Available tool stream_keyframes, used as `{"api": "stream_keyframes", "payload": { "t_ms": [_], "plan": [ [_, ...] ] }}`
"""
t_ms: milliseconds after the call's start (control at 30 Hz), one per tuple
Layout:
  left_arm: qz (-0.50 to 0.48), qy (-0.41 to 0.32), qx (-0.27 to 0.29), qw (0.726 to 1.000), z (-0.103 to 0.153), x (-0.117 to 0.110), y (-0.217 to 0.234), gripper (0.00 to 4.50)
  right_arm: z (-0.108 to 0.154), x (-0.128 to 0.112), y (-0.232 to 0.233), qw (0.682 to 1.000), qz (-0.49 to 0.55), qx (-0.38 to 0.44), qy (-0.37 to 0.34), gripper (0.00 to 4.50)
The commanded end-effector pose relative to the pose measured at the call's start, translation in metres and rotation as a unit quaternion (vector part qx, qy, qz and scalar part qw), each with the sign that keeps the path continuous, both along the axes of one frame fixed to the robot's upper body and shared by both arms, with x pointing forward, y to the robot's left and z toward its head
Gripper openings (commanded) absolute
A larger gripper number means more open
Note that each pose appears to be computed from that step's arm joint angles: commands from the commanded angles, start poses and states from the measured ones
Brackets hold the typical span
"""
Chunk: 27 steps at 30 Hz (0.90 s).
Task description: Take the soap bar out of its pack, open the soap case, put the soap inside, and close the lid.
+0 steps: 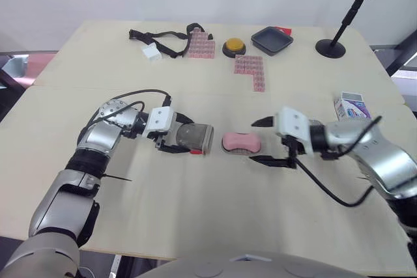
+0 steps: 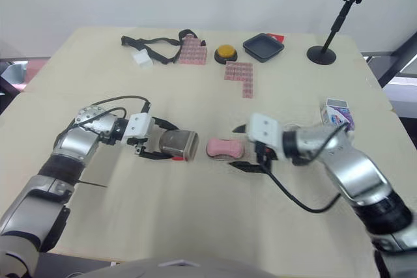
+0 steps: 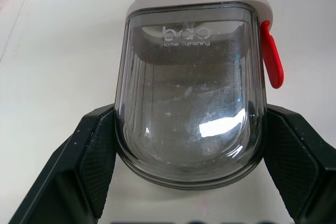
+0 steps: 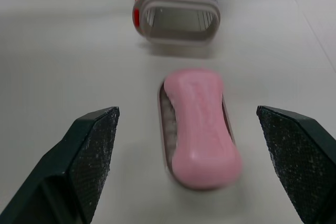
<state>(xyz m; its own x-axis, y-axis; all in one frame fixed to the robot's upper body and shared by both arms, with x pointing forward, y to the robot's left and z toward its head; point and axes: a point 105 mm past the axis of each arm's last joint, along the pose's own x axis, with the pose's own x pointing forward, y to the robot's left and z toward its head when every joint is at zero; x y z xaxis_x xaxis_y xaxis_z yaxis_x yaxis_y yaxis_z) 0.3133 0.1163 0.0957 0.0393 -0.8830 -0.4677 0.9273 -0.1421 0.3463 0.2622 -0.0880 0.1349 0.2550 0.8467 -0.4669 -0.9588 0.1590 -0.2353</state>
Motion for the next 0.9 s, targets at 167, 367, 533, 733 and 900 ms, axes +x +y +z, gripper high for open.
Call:
{"api": "stream_keyframes", "payload": {
  "t_ms": [167,367,533,733,900],
  "plan": [
    [0.005,-0.012,-0.014,1.000,0.006,-0.002,-0.001,3.71,-0.011,0.017,0.020,0.999,-0.007,-0.041,0.015,4.50],
    [0.010,-0.012,-0.014,1.000,0.006,-0.002,0.000,3.71,-0.020,0.028,0.020,0.997,-0.018,-0.073,0.025,4.50],
    [0.012,-0.010,-0.017,1.000,0.005,-0.003,-0.001,3.71,-0.029,0.026,0.019,0.995,-0.014,-0.089,0.043,4.50],
    [0.015,-0.007,-0.017,1.000,0.004,-0.005,0.000,3.71,-0.034,0.025,0.018,0.994,-0.011,-0.101,0.049,4.50],
    [0.015,-0.009,-0.018,1.000,0.005,-0.005,-0.001,3.71,-0.042,0.026,0.016,0.992,-0.014,-0.115,0.049,4.50]
  ]
}}
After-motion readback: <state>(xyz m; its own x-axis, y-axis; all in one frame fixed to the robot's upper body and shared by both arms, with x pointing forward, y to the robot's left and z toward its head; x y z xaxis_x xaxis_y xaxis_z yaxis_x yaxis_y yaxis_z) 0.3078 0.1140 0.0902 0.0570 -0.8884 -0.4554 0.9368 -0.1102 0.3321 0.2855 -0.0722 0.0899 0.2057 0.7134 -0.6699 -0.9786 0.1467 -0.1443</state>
